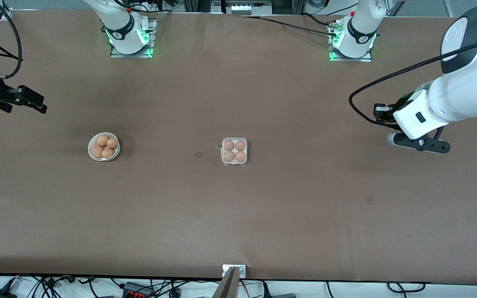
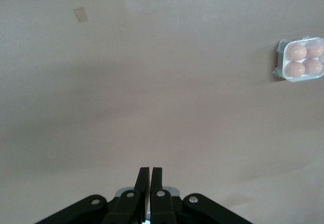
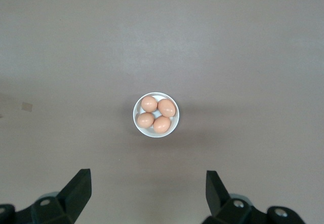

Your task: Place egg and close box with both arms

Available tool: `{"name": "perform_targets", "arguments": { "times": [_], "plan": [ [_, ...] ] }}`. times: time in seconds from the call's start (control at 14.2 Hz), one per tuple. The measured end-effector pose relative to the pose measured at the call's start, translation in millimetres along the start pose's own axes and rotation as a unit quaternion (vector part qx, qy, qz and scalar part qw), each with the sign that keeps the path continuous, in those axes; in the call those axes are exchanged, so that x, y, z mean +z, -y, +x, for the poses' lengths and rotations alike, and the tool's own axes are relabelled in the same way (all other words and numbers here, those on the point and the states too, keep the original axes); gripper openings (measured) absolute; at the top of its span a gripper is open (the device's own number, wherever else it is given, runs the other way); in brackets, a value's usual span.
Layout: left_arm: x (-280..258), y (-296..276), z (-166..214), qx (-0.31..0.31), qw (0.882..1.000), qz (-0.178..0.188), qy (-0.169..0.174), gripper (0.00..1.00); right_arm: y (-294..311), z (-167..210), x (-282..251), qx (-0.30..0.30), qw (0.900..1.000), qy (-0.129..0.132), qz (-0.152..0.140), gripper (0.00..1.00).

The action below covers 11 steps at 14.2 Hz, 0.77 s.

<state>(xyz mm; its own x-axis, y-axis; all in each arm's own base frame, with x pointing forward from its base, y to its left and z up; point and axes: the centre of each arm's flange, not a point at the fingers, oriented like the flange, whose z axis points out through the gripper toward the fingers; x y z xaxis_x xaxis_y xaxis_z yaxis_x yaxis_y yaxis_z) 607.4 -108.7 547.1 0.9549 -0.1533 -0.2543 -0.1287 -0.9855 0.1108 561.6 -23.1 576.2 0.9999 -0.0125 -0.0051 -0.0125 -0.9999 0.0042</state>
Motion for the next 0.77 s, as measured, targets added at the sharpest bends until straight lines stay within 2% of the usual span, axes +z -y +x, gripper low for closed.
{"name": "perform_targets", "arguments": {
  "times": [0.07, 0.21, 0.56, 0.77],
  "plan": [
    [0, 10, 0, -0.003, 1.000, -0.002, 0.002, 0.17, 0, 0, 0, 0.000, 1.000, 0.000, 0.000, 1.00],
    [-2, 29, -1, -0.008, 1.000, -0.006, 0.003, 0.21, 0, 0, 0, 0.000, 1.000, 0.000, 0.000, 1.00],
    [-5, 42, -3, -0.017, 1.000, -0.004, -0.002, 0.65, -3, 1, -1, 0.002, 1.000, -0.003, 0.000, 1.00],
    [-25, 63, -11, -0.034, 0.999, 0.024, -0.034, 0.94, -3, 1, -2, 0.002, 1.000, -0.007, 0.000, 1.00]
  ]
}}
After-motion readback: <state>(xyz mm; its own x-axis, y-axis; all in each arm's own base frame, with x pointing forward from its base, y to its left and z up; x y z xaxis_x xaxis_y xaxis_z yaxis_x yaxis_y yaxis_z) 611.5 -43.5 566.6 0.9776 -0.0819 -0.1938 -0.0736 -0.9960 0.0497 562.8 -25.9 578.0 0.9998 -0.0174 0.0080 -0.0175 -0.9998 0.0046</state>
